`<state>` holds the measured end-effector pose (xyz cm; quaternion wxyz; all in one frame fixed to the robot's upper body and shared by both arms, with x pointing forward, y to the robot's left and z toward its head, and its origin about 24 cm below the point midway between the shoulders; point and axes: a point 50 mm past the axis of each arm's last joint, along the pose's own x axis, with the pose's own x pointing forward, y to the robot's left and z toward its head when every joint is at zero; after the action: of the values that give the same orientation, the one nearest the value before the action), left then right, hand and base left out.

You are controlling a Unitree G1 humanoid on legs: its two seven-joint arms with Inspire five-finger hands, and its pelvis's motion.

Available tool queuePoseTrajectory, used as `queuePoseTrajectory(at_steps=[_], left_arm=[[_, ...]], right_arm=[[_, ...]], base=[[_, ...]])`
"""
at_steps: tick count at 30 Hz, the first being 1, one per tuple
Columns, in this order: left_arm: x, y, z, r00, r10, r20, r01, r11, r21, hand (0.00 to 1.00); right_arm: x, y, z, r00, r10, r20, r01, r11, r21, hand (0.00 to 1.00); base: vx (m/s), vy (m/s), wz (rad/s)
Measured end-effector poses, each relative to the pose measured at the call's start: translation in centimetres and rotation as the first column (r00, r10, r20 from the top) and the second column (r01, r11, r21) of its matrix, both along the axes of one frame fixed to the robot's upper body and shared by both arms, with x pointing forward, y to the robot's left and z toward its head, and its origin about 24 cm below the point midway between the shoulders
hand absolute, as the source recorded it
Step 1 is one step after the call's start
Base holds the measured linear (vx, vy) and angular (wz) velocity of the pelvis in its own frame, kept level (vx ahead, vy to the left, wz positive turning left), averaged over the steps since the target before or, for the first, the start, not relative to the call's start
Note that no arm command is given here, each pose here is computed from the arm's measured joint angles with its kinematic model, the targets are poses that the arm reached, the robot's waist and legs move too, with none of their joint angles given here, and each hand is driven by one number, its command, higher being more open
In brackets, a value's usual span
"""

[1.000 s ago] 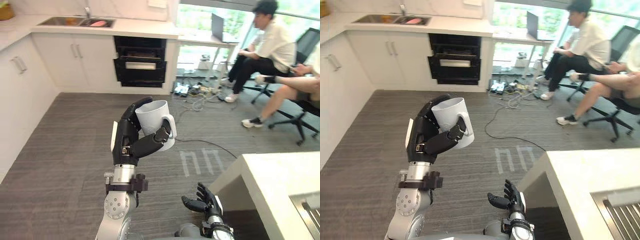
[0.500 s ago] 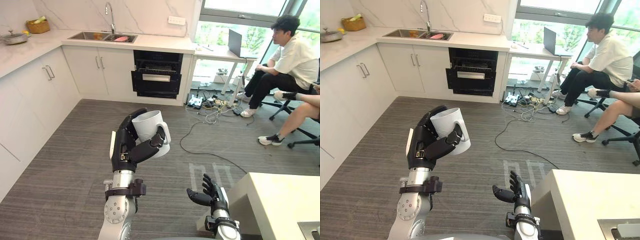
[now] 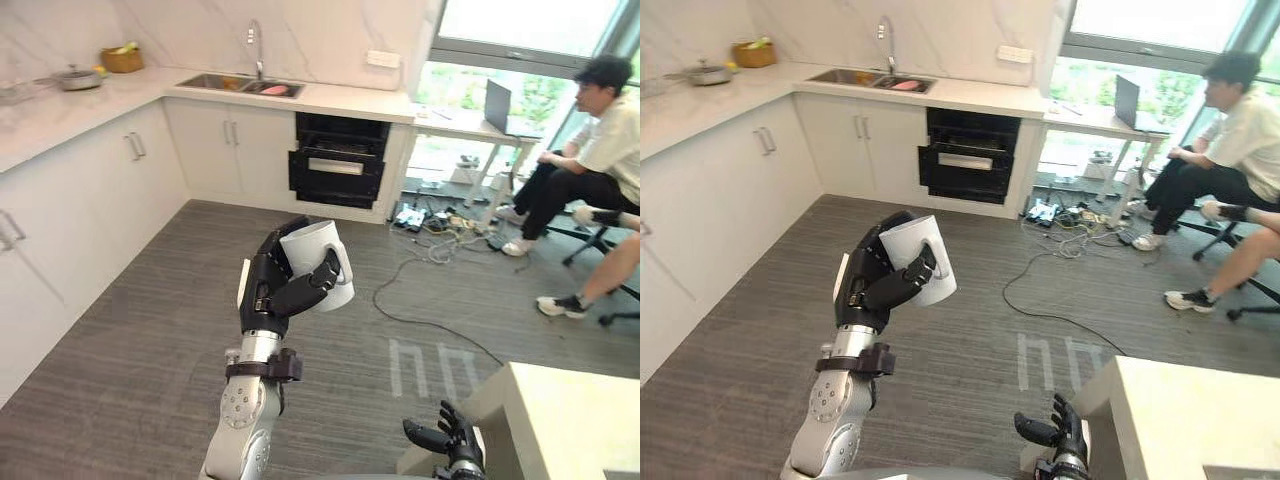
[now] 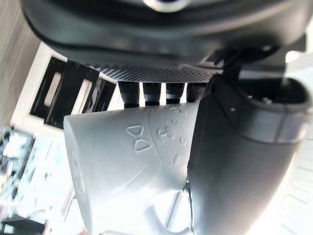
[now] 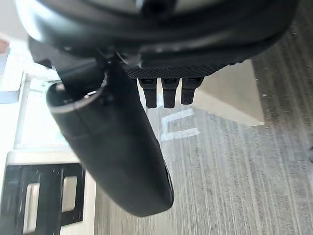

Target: Walk over to the sink, pick up the cup, carry it to the dishwasher, place the cup inside the dishwasher, then close the dishwasher door

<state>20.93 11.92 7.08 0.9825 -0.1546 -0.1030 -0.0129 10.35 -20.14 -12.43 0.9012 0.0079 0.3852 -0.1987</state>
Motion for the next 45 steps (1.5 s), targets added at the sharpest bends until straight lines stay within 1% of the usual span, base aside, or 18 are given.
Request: queuePoseTrajectory(at_steps=[5, 8, 11, 12, 15, 17, 19, 21, 22, 24, 25, 28, 32, 36, 38, 42, 43, 45], left_arm=[[0.3, 1.3, 0.2, 0.998, 0.057, 0.005, -0.057, 0.998, -0.009, 0.30], [0.3, 1.0, 0.2, 0.999, 0.040, 0.010, -0.040, 0.999, -0.002, 0.30], [0.4, 0.6, 0.7, 0.999, 0.019, 0.031, -0.019, 1.000, -0.009, 0.30], [0.4, 0.7, 1.1, 0.999, 0.018, 0.046, -0.018, 1.000, -0.006, 0.30], [0.4, 1.0, 2.2, 0.996, 0.018, 0.092, -0.019, 1.000, 0.007, 0.30], [0.4, 1.2, 3.3, 0.989, 0.018, 0.144, -0.020, 1.000, 0.010, 0.30], [1.0, 0.8, 4.7, 0.976, 0.007, 0.219, -0.007, 1.000, 0.000, 0.30], [1.3, 0.8, 5.1, 0.969, 0.004, 0.245, -0.005, 1.000, 0.003, 0.30], [1.6, 0.6, 4.8, 0.972, 0.006, 0.235, -0.006, 1.000, -0.002, 0.30], [1.7, 0.4, 4.0, 0.981, 0.012, 0.194, -0.009, 1.000, -0.019, 0.30], [1.6, 0.3, 3.5, 0.986, 0.025, 0.162, -0.019, 0.999, -0.039, 0.30], [1.3, -0.1, 2.9, 0.990, 0.009, 0.142, -0.001, 0.998, -0.055, 0.30], [0.6, 0.6, 1.9, 0.995, 0.032, 0.093, -0.027, 0.998, -0.054, 0.30], [0.3, 1.7, 2.3, 0.991, 0.081, 0.106, -0.073, 0.995, -0.071, 0.30], [0.2, 2.0, 2.9, 0.987, 0.093, 0.134, -0.084, 0.994, -0.074, 0.30], [0.2, 1.7, 2.8, 0.990, 0.062, 0.129, -0.057, 0.997, -0.046, 0.30], [0.3, 1.5, 2.8, 0.992, 0.035, 0.122, -0.032, 0.999, -0.021, 0.30], [0.3, 1.6, 2.4, 0.995, 0.038, 0.092, -0.037, 0.999, -0.005, 0.30]], right_arm=[[3.1, -0.4, 0.8, 0.997, 0.016, 0.071, -0.015, 1.000, -0.015, 0.90], [4.1, -1.6, 1.5, 0.995, -0.005, 0.102, 0.010, 0.999, -0.050, 0.90], [4.1, -2.5, 1.9, 0.993, -0.024, 0.115, 0.033, 0.997, -0.075, 0.90], [4.3, -2.7, 2.1, 0.992, -0.021, 0.128, 0.032, 0.996, -0.082, 0.90], [4.0, -1.7, 2.1, 0.990, -0.030, 0.135, 0.037, 0.998, -0.051, 0.90], [4.3, -1.3, 2.9, 0.983, -0.034, 0.181, 0.042, 0.998, -0.042, 0.90], [4.9, -1.6, 4.3, 0.967, -0.034, 0.251, 0.050, 0.997, -0.060, 0.90], [5.2, -2.0, 4.9, 0.959, -0.033, 0.283, 0.056, 0.996, -0.074, 0.90], [5.2, -2.6, 5.0, 0.958, -0.031, 0.284, 0.060, 0.994, -0.093, 0.90], [5.3, -2.8, 5.1, 0.960, -0.020, 0.281, 0.051, 0.993, -0.103, 0.90], [5.5, -2.4, 5.3, 0.957, 0.002, 0.291, 0.028, 0.994, -0.102, 0.90], [5.5, -2.1, 6.3, 0.941, 0.046, 0.335, -0.005, 0.992, -0.123, 0.90], [6.2, -0.7, 6.6, 0.930, 0.085, 0.357, -0.052, 0.993, -0.102, 0.90], [8.4, -1.0, 6.9, 0.921, 0.105, 0.376, -0.065, 0.991, -0.117, 0.90], [9.1, -1.4, 6.2, 0.932, 0.110, 0.344, -0.072, 0.990, -0.123, 0.90], [7.3, -2.1, 4.3, 0.968, 0.070, 0.242, -0.044, 0.993, -0.110, 0.90], [7.1, -1.9, 4.0, 0.972, 0.053, 0.228, -0.032, 0.995, -0.094, 0.90], [7.0, -1.2, 3.9, 0.972, 0.042, 0.231, -0.027, 0.997, -0.069, 0.90]], base=[[-0.09, -0.006, 0.65], [0.02, 0.087, 0.26], [0.09, 0.199, 0.10], [0.14, 0.210, 0.07], [0.28, 0.181, 0.26], [0.29, 0.037, 0.35], [0.42, -0.037, 0.52], [0.49, -0.095, 0.83], [0.60, -0.108, 0.86], [0.64, -0.128, 0.48], [0.60, -0.164, 0.40], [0.42, -0.162, 0.29], [0.54, -0.028, -0.32], [0.60, 0.167, -0.54], [0.61, 0.291, -0.78], [0.77, 0.333, -0.07], [0.72, 0.258, 0.18], [0.64, 0.203, -0.17]])
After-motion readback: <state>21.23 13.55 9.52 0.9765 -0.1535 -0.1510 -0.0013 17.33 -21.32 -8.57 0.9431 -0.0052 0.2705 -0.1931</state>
